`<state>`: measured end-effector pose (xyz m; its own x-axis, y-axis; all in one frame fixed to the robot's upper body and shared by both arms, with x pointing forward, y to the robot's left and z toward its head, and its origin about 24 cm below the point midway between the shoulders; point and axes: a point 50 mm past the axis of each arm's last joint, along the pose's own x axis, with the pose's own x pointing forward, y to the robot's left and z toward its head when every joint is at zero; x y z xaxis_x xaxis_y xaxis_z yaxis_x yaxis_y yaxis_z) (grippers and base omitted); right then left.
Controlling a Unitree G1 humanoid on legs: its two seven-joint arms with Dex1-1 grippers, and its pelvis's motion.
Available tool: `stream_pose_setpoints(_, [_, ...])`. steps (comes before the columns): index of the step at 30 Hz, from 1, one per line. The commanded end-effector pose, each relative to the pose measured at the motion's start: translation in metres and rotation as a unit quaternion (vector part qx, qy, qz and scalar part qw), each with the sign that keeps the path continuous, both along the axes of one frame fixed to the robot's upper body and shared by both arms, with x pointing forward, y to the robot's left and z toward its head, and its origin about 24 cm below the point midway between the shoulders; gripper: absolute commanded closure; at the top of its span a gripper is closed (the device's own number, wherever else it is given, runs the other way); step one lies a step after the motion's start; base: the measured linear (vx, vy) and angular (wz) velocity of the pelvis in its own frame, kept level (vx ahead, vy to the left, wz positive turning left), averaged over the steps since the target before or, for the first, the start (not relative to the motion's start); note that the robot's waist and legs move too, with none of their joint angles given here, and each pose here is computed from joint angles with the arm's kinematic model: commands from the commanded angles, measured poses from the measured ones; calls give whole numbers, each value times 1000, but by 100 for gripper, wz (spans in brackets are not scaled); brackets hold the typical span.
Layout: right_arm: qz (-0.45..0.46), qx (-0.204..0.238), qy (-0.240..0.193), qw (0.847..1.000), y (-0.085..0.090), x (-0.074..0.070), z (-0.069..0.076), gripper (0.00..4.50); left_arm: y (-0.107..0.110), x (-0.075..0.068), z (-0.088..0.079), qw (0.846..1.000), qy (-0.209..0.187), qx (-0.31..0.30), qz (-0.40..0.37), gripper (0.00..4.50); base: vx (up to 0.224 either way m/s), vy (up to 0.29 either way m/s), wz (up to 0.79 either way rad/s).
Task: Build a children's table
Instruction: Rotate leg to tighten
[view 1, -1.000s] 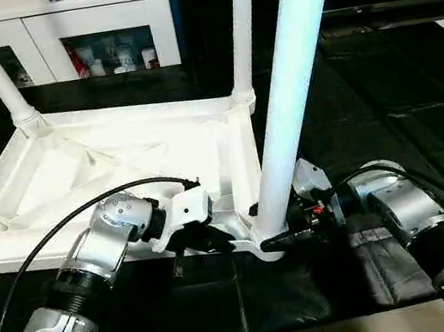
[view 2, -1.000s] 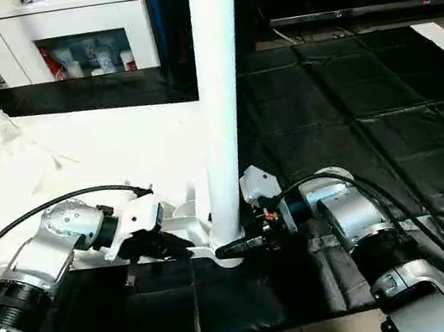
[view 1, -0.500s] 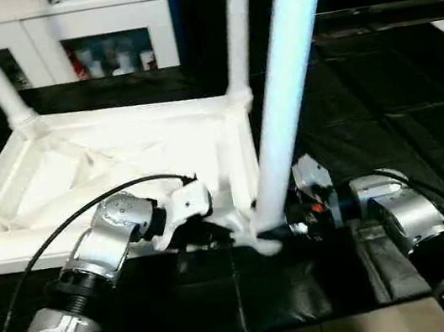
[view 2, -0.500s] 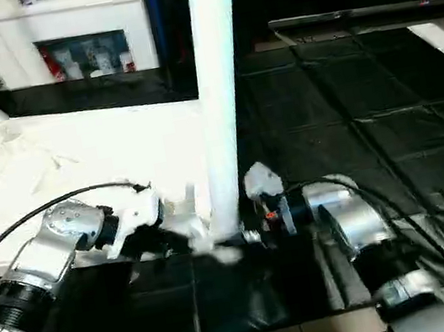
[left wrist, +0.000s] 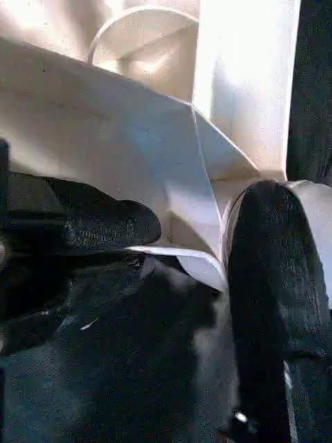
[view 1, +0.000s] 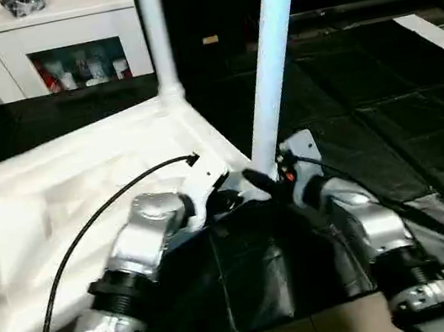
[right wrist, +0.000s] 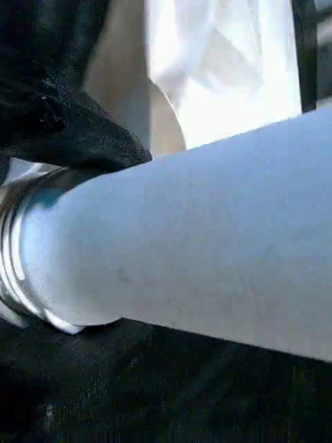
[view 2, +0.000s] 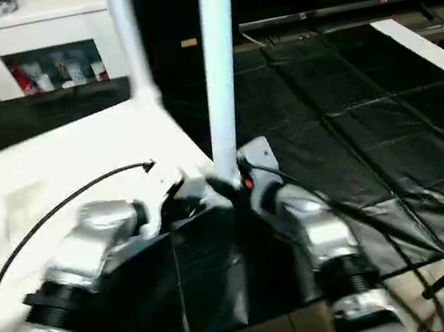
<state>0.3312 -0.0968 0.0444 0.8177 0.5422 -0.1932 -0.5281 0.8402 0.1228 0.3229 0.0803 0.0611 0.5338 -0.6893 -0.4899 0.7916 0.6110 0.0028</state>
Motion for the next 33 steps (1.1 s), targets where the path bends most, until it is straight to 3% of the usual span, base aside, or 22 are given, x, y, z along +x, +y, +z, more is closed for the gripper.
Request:
stream_pose_setpoints(1, [73, 28, 29, 996, 43, -13, -9, 181, -21, -2, 9, 999, -20, -40, 5, 450, 0, 0, 0])
stream_pose_setpoints(2, [73, 28, 29, 996, 43, -13, -9, 181, -21, -2, 9, 999, -20, -40, 5, 450, 0, 0, 0])
stream_pose_setpoints(5, [73, 44, 22, 996, 40, -13, -6, 108, -17, -4, 7, 999, -22, -32, -4, 450, 0, 0, 0])
stream_pose_setpoints(12, [121, 49, -1, 991, 20, -18, -2, 54, 2, -4, 8, 999, -30, -24, -32, 450, 0, 0, 0])
stream_pose_setpoints(16, [175, 23, -20, 984, -9, -19, 3, 10, 17, -8, 7, 993, -35, -5, -117, 450, 0, 0, 0])
stream_pose_setpoints(18, [191, 13, -21, 981, -15, -20, 3, 4, 19, -10, 7, 990, -32, -1, -137, 450, 0, 0, 0])
stream_pose_setpoints(20, [241, -17, -24, 970, -32, -21, 7, 4, 25, -15, 4, 980, -19, 13, -198, 450, 0, 0, 0])
stream_pose_setpoints(23, [280, -18, -21, 960, -41, -21, 13, 4, 29, -18, 1, 968, -12, 37, -249, 450, 0, 0, 0])
stream_pose_setpoints(24, [280, -18, -21, 960, -41, -21, 13, 4, 29, -18, 1, 968, -12, 37, -250, 450, 0, 0, 0])
stream_pose_setpoints(28, [358, -56, -14, 932, -50, -22, 19, 4, 35, -24, 1, 945, 7, 49, -324, 450, 0, 0, 0])
stream_pose_setpoints(33, [415, -61, -7, 908, -48, -25, 22, 4, 38, -27, 1, 929, 15, 61, -365, 450, 0, 0, 0])
